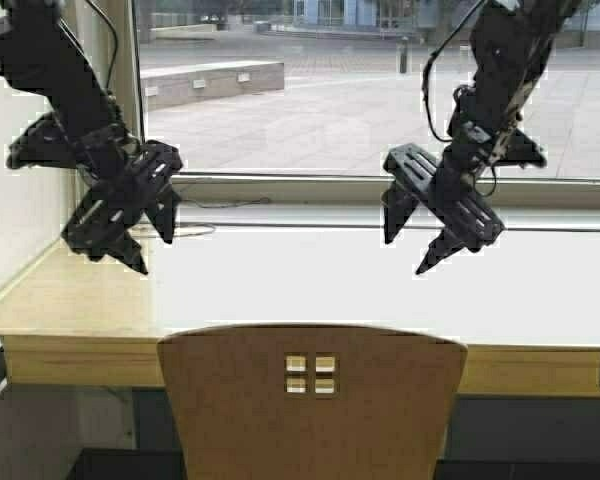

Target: Push the chairs under the table

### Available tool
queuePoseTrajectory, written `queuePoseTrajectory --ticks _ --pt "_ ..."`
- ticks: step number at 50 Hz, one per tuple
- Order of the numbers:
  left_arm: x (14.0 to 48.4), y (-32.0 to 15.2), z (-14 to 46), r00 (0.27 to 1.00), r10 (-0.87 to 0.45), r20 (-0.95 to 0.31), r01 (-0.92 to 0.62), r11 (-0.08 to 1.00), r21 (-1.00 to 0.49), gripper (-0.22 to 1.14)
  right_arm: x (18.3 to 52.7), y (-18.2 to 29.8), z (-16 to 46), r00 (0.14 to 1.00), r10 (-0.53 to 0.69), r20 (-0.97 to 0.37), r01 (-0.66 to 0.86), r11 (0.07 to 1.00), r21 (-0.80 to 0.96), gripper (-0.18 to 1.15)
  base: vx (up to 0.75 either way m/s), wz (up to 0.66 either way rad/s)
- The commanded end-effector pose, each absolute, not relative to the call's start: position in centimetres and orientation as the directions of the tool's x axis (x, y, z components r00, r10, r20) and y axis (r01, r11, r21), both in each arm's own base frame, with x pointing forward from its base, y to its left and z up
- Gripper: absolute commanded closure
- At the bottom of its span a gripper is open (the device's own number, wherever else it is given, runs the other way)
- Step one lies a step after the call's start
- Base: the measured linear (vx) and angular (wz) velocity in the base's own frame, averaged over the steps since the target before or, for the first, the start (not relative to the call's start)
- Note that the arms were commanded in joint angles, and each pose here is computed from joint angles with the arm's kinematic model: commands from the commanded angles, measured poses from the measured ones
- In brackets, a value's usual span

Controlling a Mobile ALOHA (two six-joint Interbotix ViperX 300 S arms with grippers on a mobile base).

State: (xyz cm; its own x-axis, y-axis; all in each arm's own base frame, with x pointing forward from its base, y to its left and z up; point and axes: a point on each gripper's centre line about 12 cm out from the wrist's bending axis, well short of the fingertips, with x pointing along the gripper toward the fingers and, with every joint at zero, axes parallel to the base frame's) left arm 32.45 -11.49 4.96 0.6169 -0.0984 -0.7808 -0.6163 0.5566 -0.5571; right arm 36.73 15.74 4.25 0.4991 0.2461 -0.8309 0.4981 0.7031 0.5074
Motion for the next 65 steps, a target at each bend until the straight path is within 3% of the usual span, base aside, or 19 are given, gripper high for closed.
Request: queuePoseTrajectory --ticks 1,8,30,47,65 --pt "29.1 -9.7 7.5 0.678 -0.081 -0.731 -0.569 0.572 -0.591 0.08 35.0 16.1 7.3 0.576 0.237 -0.782 0.399 0.754 0.522 0.08 -0.11 0.01" --pt "27.5 -8.9 8.5 0.704 -0.075 -0.707 -0.551 0.571 -0.609 0.08 34.4 16.9 8.7 0.616 0.245 -0.749 0.355 0.762 0.541 0.08 -0.16 0.04" --pt "28.1 -10.4 6.9 0.690 -0.089 -0.718 -0.514 0.639 -0.573 0.08 36.4 18.8 10.0 0.662 0.273 -0.698 0.235 0.809 0.539 0.08 -0.24 0.18" --pt "25.9 -10.6 7.2 0.695 -0.109 -0.711 -0.479 0.666 -0.571 0.08 33.2 15.6 10.8 0.699 0.228 -0.678 0.160 0.873 0.460 0.08 -0.17 0.52" --pt "27.1 -11.7 8.2 0.730 -0.141 -0.669 -0.413 0.690 -0.595 0.08 33.2 15.6 11.8 0.715 0.245 -0.655 0.106 0.888 0.448 0.08 -0.24 0.55"
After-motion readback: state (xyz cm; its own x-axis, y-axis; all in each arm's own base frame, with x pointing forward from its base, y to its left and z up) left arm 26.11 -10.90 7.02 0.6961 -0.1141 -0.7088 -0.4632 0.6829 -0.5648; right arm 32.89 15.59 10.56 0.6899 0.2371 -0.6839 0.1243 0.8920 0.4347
